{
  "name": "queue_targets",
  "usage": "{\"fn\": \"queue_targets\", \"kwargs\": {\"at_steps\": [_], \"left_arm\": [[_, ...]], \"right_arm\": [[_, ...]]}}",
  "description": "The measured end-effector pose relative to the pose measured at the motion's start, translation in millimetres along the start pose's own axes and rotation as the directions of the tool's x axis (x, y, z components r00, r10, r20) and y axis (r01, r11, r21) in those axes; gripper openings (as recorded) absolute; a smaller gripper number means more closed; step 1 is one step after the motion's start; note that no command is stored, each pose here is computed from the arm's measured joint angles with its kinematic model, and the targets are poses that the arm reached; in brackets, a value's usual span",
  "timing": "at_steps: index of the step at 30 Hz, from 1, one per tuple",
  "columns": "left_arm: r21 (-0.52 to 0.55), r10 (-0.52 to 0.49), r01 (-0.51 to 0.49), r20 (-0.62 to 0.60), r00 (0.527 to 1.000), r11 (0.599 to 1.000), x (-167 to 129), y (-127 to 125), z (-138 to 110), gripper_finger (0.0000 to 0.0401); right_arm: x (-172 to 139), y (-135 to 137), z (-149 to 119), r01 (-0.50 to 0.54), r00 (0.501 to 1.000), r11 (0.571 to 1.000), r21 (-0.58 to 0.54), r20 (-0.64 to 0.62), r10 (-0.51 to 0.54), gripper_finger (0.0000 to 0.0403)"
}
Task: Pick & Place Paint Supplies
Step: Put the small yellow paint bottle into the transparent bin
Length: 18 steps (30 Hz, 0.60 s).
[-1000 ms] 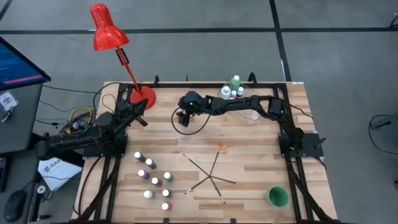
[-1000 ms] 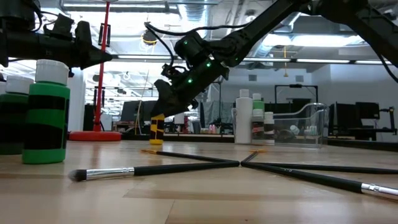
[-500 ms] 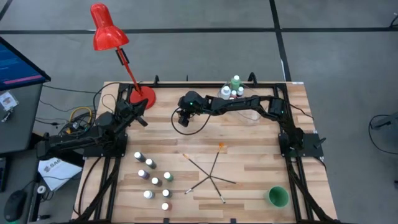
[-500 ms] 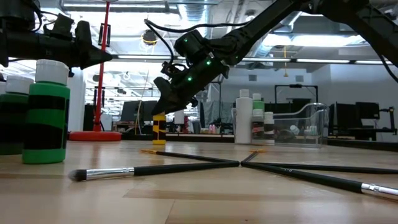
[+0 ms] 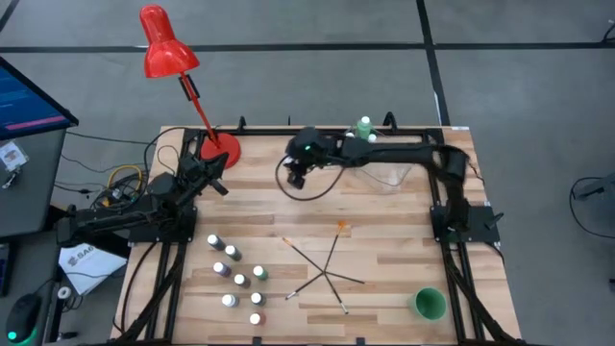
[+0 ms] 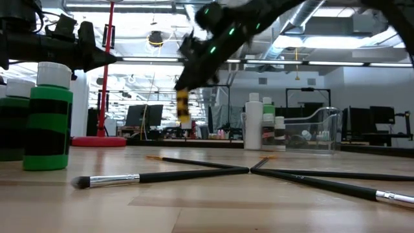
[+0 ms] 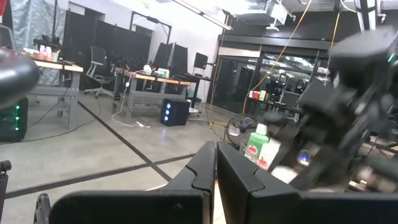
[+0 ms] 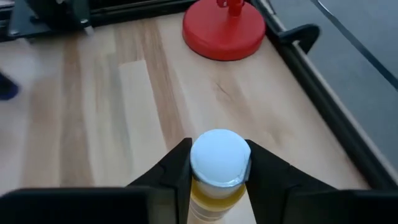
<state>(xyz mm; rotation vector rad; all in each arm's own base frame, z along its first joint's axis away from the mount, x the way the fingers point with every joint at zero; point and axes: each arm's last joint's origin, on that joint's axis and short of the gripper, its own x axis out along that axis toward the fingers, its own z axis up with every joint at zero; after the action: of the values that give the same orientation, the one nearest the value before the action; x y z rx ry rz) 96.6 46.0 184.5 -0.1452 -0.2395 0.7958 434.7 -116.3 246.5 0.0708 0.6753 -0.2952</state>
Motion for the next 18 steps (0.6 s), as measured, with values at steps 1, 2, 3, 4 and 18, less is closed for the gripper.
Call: {"fn": "queue_targets", "kwargs": {"at_steps": [1, 2, 3, 4, 18], "left_arm": [[0.0, 0.0, 0.0, 0.0, 1.0, 1.0, 0.0, 0.0, 0.0, 0.0008], [0.0, 0.0, 0.0, 0.001, 1.0, 1.0, 0.0, 0.0, 0.1, 0.0008], [0.0, 0.0, 0.0, 0.001, 1.0, 1.0, 0.0, 0.0, 0.1, 0.0008], [-0.001, 0.0, 0.0, 0.001, 1.0, 1.0, 0.0, 0.0, 0.1, 0.0008], [-0.004, -0.001, 0.001, 0.008, 1.0, 1.0, 0.0, -0.1, 0.9, 0.0008]], "right_arm": [[-13.1, -1.8, 2.5, 0.002, 1.0, 1.0, 0.0, -0.01, -0.002, 0.011], [-26.3, -3.6, 5.2, 0.005, 1.0, 1.0, 0.002, -0.013, -0.005, 0.011], [-40.2, -5.2, 6.3, 0.007, 1.0, 1.0, 0.003, -0.02, -0.007, 0.011], [-54.4, -7.2, 5.9, 0.012, 1.0, 1.0, 0.004, -0.028, -0.012, 0.011], [-186.0, -31.3, -80.8, 0.369, 0.92, 0.901, 0.227, 0.048, -0.389, 0.011]]}}
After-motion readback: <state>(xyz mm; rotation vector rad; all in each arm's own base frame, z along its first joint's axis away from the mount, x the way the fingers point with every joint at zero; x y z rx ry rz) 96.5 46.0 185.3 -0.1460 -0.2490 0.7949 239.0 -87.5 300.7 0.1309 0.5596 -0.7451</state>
